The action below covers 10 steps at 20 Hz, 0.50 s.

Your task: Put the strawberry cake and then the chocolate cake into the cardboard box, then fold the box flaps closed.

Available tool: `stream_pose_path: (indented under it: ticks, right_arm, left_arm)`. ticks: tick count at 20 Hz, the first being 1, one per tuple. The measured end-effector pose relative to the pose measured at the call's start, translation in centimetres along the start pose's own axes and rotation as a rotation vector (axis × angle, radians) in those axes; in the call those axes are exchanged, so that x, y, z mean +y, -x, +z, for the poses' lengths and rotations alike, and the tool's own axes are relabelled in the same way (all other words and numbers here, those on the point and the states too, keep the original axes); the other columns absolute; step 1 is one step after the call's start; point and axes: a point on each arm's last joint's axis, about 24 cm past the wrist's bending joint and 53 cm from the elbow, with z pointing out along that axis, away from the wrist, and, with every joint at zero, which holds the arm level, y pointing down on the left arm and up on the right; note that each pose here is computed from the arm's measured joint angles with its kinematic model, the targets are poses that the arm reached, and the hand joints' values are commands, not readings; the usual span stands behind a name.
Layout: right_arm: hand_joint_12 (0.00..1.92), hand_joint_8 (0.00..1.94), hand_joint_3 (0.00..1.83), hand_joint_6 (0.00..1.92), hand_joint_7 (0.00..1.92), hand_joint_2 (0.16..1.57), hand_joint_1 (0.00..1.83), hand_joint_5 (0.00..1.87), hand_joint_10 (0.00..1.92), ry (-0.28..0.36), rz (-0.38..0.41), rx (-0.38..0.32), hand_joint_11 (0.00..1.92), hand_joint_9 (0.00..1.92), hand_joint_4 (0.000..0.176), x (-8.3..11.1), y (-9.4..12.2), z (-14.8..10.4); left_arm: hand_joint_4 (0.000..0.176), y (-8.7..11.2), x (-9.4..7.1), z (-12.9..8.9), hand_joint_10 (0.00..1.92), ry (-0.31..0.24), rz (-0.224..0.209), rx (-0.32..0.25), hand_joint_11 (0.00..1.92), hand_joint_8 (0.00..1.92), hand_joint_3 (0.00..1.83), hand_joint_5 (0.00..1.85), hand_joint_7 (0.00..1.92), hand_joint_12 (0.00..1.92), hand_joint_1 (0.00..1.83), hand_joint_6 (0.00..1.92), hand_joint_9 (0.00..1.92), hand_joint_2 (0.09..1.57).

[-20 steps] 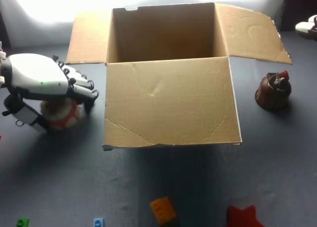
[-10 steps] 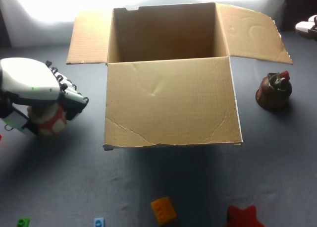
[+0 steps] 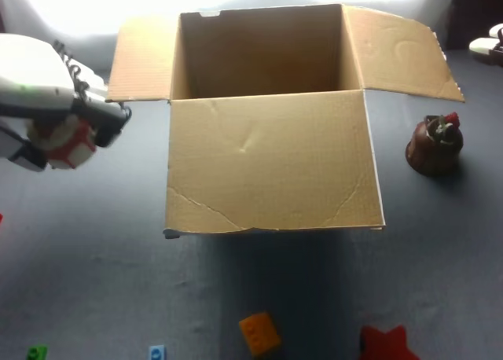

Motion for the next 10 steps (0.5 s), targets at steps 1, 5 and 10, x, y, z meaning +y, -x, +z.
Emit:
stream_pose_path:
  ticks: [1,5,10]
  right_arm:
    - [0.18,0.0,0.0,0.0,0.02,1.05,1.26,0.04,0.0,-0.003,0.01,-0.001,0.0,0.02,0.014,-0.1,0.0,0.0]
    - [0.19,0.0,0.0,0.0,0.01,1.05,1.26,0.03,0.0,-0.005,0.015,-0.001,0.0,0.02,0.026,-0.1,0.0,0.0]
    - [0.22,0.0,0.0,0.01,0.05,1.02,1.3,0.06,0.0,-0.005,0.016,0.0,0.0,0.05,0.026,-0.1,0.0,0.0]
  left_arm:
    - [0.0,0.7,0.0,-0.7,1.92,0.005,0.012,-0.008,0.35,1.7,0.0,0.3,0.31,1.92,1.4,1.39,0.33,1.18]
    - [0.0,1.8,-0.9,-1.9,1.77,-0.003,0.041,-0.01,0.36,1.73,0.02,0.29,0.39,1.92,1.46,1.38,0.55,1.3]
    - [0.0,3.6,-1.7,-3.7,1.9,-0.008,0.088,-0.025,0.36,1.73,0.0,0.29,0.22,1.92,1.39,1.37,0.32,1.16]
